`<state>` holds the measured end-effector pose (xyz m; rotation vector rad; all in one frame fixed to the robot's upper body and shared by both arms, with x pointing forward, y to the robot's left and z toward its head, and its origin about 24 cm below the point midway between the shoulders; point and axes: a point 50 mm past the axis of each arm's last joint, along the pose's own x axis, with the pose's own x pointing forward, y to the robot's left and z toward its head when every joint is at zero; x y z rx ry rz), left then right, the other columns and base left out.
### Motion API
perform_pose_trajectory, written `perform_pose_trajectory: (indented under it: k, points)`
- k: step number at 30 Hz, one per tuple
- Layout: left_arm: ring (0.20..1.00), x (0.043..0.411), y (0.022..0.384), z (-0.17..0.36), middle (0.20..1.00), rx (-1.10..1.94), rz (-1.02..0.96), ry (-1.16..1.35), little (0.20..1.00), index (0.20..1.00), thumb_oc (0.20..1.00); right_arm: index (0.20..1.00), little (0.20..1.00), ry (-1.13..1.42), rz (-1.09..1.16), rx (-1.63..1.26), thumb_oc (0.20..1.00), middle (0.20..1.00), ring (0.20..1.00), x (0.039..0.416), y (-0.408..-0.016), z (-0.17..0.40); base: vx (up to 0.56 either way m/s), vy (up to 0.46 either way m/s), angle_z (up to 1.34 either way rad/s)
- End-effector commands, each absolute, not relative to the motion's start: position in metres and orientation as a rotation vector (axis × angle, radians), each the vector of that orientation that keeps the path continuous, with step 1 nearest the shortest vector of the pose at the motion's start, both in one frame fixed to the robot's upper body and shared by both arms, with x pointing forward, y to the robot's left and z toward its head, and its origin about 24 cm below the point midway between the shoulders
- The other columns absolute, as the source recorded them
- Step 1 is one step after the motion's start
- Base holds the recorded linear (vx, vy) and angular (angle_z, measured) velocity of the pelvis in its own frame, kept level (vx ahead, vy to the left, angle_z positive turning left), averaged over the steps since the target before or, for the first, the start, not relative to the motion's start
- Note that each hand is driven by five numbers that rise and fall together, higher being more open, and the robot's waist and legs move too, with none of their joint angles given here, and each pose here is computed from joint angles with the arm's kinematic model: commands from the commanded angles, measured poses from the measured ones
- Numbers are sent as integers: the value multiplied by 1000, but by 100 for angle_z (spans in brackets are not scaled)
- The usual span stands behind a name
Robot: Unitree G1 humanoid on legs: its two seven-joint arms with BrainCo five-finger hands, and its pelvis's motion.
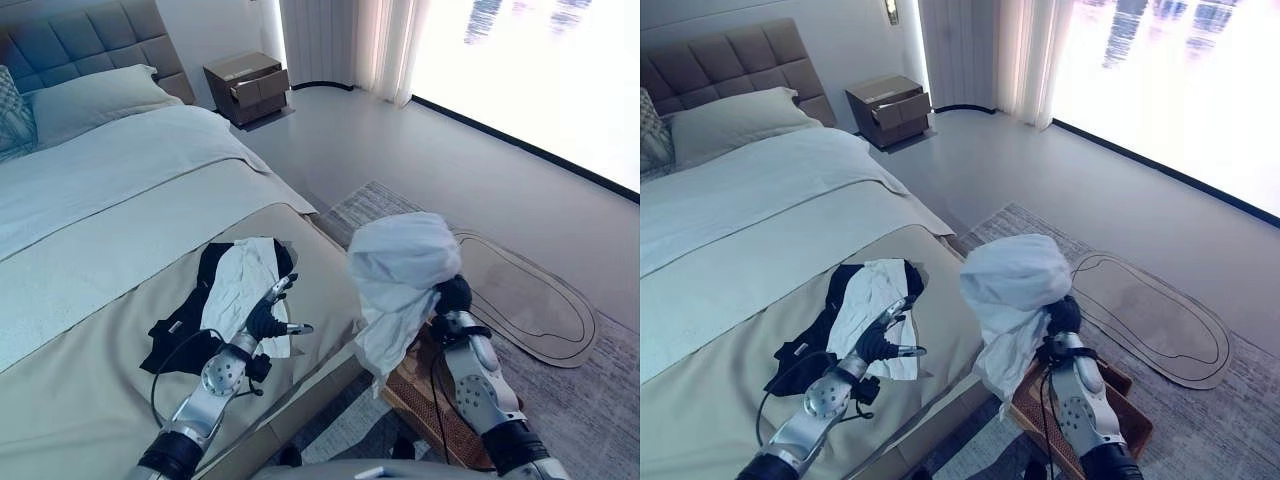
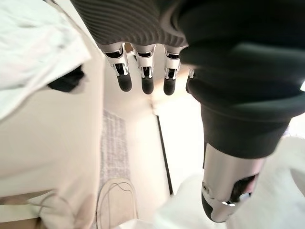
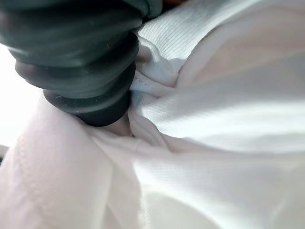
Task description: Pick up clothes into the bucket
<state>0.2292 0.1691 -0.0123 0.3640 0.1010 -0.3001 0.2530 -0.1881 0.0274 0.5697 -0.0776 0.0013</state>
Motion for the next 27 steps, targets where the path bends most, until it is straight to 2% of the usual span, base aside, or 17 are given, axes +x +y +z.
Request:
perform_pose_trajectory:
  k: [1, 6, 11, 16, 27]
  points:
    - [1000, 239, 191, 10, 1000, 336, -218, 2, 1000, 1000, 1000, 200, 200, -355, -90, 593, 200, 200, 200, 255, -214, 70, 0, 0, 0]
    - [1000, 231, 205, 18, 1000, 174, -132, -34, 1000, 1000, 1000, 200, 200, -386, -303, 434, 200, 200, 200, 245, -259, 73, -10, -6, -3]
    - [1000, 241, 206, 39, 1000, 14, -81, -140, 1000, 1000, 1000, 200, 200, -406, -400, 324, 200, 200, 200, 253, -275, 82, -157, -1, -6]
    - [1000, 257, 194, 79, 1000, -131, -75, -331, 1000, 1000, 1000, 200, 200, -459, -435, 247, 200, 200, 200, 276, -277, 105, -252, -6, -2]
    - [1000, 261, 180, 128, 1000, -176, -77, -567, 1000, 1000, 1000, 200, 200, -583, -450, 153, 200, 200, 200, 304, -274, 152, -130, -29, -14]
